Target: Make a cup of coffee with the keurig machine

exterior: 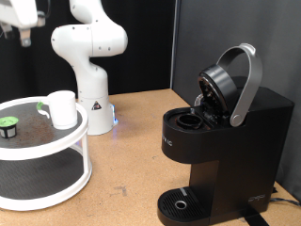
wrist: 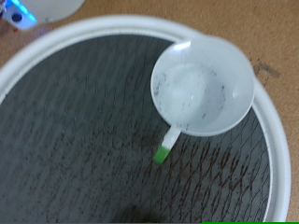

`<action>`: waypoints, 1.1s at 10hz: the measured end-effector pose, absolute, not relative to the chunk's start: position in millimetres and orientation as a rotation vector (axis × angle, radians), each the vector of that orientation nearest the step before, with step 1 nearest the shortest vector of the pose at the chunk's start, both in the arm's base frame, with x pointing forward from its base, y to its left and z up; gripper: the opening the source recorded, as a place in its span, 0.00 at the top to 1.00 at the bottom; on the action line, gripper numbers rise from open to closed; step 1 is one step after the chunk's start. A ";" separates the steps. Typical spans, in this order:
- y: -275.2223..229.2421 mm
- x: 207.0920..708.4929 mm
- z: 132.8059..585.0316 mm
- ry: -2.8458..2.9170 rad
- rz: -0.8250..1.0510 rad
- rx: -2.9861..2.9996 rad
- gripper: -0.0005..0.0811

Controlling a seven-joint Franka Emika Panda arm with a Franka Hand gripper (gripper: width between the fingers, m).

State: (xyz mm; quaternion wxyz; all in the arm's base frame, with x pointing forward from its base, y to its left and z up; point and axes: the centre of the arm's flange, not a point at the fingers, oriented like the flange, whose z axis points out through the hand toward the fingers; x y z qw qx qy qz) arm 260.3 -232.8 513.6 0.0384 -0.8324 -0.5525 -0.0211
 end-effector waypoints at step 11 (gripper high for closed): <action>-261.1 254.2 465.0 -2.163 0.010 -2.231 0.01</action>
